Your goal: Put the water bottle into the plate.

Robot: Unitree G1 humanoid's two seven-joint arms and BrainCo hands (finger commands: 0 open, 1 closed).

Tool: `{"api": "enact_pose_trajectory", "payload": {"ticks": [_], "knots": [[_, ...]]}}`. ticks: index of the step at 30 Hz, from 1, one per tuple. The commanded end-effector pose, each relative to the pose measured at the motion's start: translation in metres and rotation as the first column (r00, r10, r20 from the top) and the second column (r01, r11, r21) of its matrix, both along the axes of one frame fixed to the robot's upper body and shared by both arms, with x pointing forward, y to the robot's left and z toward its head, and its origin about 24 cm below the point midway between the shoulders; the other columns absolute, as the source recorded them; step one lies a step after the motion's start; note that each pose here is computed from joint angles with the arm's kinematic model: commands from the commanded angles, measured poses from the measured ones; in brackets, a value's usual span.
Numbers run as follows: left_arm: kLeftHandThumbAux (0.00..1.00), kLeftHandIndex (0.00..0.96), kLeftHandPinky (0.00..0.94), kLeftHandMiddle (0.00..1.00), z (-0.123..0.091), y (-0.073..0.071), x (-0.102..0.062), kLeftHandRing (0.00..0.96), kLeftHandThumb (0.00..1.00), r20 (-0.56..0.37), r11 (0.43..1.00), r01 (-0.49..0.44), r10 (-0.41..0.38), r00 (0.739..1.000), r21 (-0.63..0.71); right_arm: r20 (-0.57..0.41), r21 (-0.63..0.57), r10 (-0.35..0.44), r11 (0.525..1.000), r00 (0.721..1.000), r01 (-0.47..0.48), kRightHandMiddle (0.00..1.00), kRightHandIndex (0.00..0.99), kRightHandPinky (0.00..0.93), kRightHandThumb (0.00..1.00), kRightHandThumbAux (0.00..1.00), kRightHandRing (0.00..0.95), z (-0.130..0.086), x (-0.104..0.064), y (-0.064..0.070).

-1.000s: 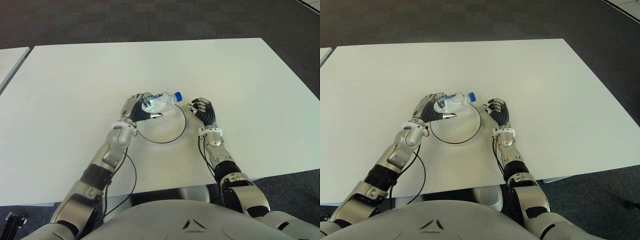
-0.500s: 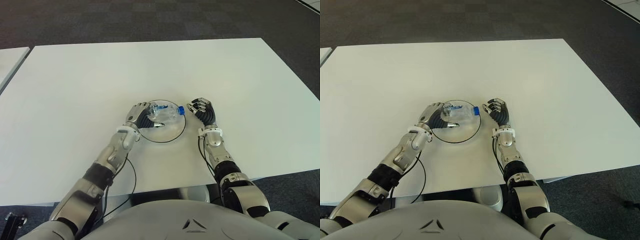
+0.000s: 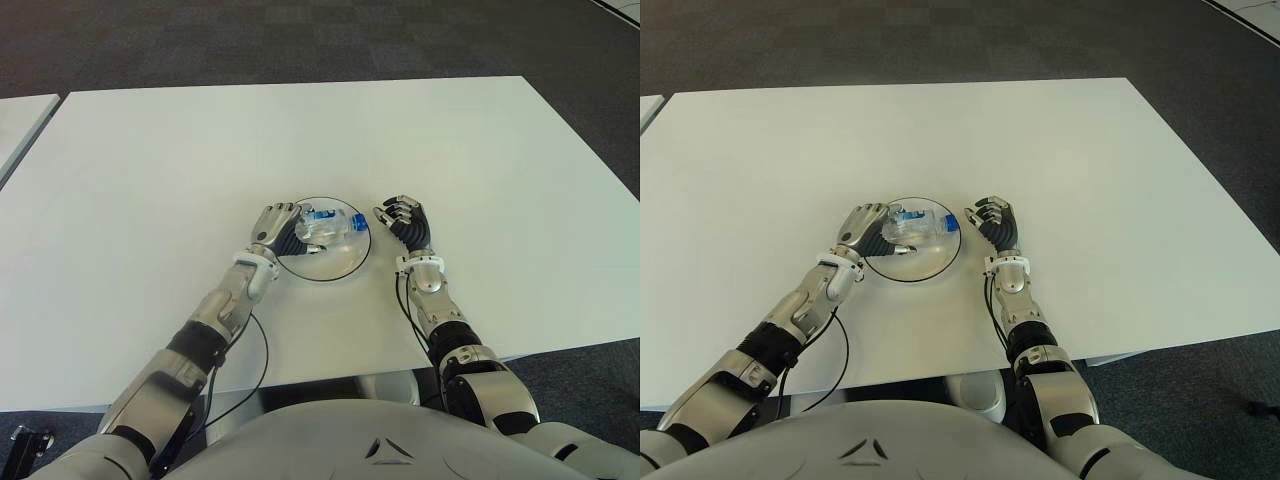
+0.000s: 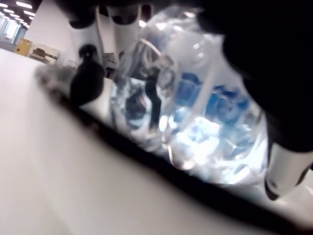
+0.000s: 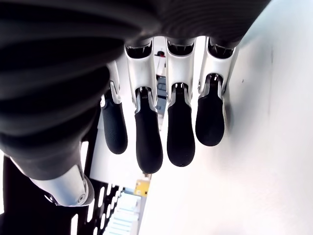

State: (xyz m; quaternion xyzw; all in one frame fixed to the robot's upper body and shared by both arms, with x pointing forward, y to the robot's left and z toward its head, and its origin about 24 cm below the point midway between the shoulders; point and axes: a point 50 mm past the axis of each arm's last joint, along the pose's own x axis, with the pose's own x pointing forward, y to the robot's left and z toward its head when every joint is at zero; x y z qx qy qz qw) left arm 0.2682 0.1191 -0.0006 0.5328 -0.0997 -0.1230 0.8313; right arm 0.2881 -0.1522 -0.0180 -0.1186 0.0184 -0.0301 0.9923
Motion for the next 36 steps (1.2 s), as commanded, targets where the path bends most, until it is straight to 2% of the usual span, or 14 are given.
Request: {"api": "enact_pose_trajectory", "payload": {"ticks": [1, 4, 6, 8, 9, 12, 16, 22, 25, 32, 36], "knots": [[0.662, 0.408, 0.691, 0.581, -0.003, 0.005, 0.001, 0.729, 0.845, 0.011, 0.999, -0.029, 0.029, 1.0, 0.012, -0.065, -0.005, -0.008, 1.0, 0.998, 0.008, 0.597, 0.433, 0.607, 0.706, 0.73, 0.605, -0.012, -0.007, 0.0], [0.665, 0.396, 0.656, 0.564, -0.004, 0.005, 0.0, 0.674, 0.84, 0.03, 0.999, -0.04, 0.039, 0.999, 0.008, -0.067, -0.004, -0.009, 1.0, 0.998, 0.009, 0.6, 0.433, 0.607, 0.706, 0.729, 0.607, -0.012, -0.007, 0.001], [0.668, 0.396, 0.582, 0.521, -0.004, 0.005, 0.0, 0.57, 0.836, 0.033, 0.999, -0.041, 0.041, 0.999, 0.008, -0.068, -0.004, -0.009, 1.0, 0.998, 0.009, 0.605, 0.433, 0.607, 0.707, 0.729, 0.61, -0.012, -0.007, 0.001], [0.682, 0.406, 0.508, 0.44, -0.006, 0.006, 0.0, 0.476, 0.775, 0.028, 0.999, -0.042, 0.041, 0.999, 0.012, -0.069, -0.005, -0.01, 1.0, 0.998, 0.009, 0.608, 0.433, 0.606, 0.707, 0.729, 0.612, -0.012, -0.007, 0.0], [0.627, 0.342, 0.451, 0.387, -0.006, 0.006, 0.0, 0.417, 0.727, 0.025, 0.999, -0.041, 0.041, 0.999, 0.014, -0.069, -0.006, -0.01, 1.0, 0.998, 0.01, 0.611, 0.433, 0.604, 0.707, 0.729, 0.612, -0.012, -0.007, 0.0], [0.569, 0.249, 0.349, 0.305, -0.01, 0.008, 0.0, 0.323, 0.661, 0.012, 0.999, -0.044, 0.044, 0.999, 0.02, -0.071, -0.005, -0.01, 1.0, 0.997, 0.01, 0.615, 0.434, 0.6, 0.707, 0.729, 0.613, -0.013, -0.007, 0.0], [0.567, 0.144, 0.214, 0.171, -0.012, 0.009, 0.001, 0.178, 0.605, 0.01, 0.999, -0.051, 0.05, 0.999, 0.019, -0.076, 0.0, -0.011, 1.0, 0.997, 0.011, 0.617, 0.434, 0.602, 0.707, 0.729, 0.615, -0.013, -0.007, 0.0], [0.59, 0.042, 0.061, 0.036, -0.013, 0.01, 0.001, 0.037, 0.556, 0.052, 0.998, -0.065, 0.063, 0.997, 0.018, -0.08, 0.003, -0.013, 1.0, 0.997, 0.014, 0.618, 0.434, 0.598, 0.708, 0.728, 0.613, -0.014, -0.007, 0.0], [0.591, 0.013, 0.019, 0.011, -0.012, 0.009, 0.0, 0.012, 0.537, 0.08, 0.997, -0.075, 0.074, 0.994, 0.008, -0.081, 0.002, -0.013, 1.0, 0.997, 0.014, 0.618, 0.434, 0.598, 0.708, 0.728, 0.612, -0.014, -0.007, 0.0], [0.555, 0.001, 0.001, 0.0, -0.011, 0.008, -0.002, 0.0, 0.54, 0.162, 0.991, -0.119, 0.126, 0.979, -0.056, -0.084, 0.003, -0.013, 1.0, 0.996, 0.013, 0.614, 0.434, 0.599, 0.707, 0.728, 0.608, -0.014, -0.007, 0.0], [0.546, 0.0, 0.0, 0.0, -0.011, 0.008, -0.003, 0.0, 0.481, 0.211, 0.986, -0.143, 0.159, 0.964, -0.09, -0.079, 0.004, -0.007, 1.0, 0.997, 0.007, 0.605, 0.434, 0.602, 0.707, 0.728, 0.604, -0.014, -0.007, -0.001]]}}
